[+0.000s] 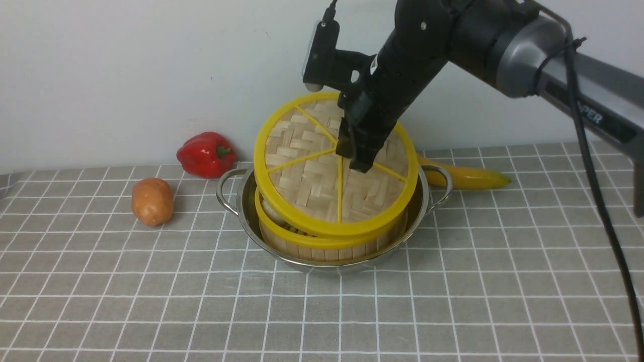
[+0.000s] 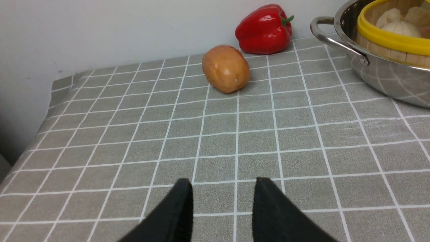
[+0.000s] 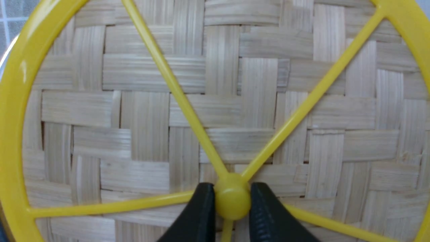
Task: Place the steamer in the pot on the grey tablecloth, and put the lid on the steamer.
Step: 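Place the bamboo steamer lid onto the steamer basket in the pot with the right gripper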
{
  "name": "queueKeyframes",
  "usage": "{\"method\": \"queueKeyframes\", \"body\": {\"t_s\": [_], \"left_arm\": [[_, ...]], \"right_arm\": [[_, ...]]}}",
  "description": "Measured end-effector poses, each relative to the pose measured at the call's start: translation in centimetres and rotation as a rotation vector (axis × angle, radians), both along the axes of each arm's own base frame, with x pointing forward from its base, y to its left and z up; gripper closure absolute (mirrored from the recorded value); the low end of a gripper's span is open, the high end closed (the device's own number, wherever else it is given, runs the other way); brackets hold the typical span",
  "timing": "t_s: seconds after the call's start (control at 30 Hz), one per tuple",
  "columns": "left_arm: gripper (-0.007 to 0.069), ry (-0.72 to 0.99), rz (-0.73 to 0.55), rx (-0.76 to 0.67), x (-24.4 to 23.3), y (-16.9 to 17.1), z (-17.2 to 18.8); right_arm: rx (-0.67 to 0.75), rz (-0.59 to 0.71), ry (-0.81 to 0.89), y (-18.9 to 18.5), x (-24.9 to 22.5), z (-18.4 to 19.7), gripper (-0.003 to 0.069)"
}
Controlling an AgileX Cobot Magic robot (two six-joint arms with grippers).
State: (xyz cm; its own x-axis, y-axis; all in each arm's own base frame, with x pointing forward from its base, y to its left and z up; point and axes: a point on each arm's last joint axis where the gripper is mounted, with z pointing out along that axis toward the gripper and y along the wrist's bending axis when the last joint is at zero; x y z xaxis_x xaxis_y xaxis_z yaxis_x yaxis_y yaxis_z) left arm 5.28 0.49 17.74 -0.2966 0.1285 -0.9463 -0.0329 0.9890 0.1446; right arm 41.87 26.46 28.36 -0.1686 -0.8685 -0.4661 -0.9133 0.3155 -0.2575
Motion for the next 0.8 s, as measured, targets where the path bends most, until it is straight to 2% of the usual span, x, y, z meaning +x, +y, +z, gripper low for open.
{"method": "queueKeyframes", "body": {"t_s": [0.4,0.8], "left_arm": [[0.0382,0.0,0.0,0.0,0.0,0.0,0.0],[0.0382,0.0,0.0,0.0,0.0,0.0,0.0]], "right_arm": [[0.001,0.012,0.012,0.4,0.4,-1.3,0.0515],[-0.011,0.08,-0.017,0.8,0.8,-2.2,0.0515]]}}
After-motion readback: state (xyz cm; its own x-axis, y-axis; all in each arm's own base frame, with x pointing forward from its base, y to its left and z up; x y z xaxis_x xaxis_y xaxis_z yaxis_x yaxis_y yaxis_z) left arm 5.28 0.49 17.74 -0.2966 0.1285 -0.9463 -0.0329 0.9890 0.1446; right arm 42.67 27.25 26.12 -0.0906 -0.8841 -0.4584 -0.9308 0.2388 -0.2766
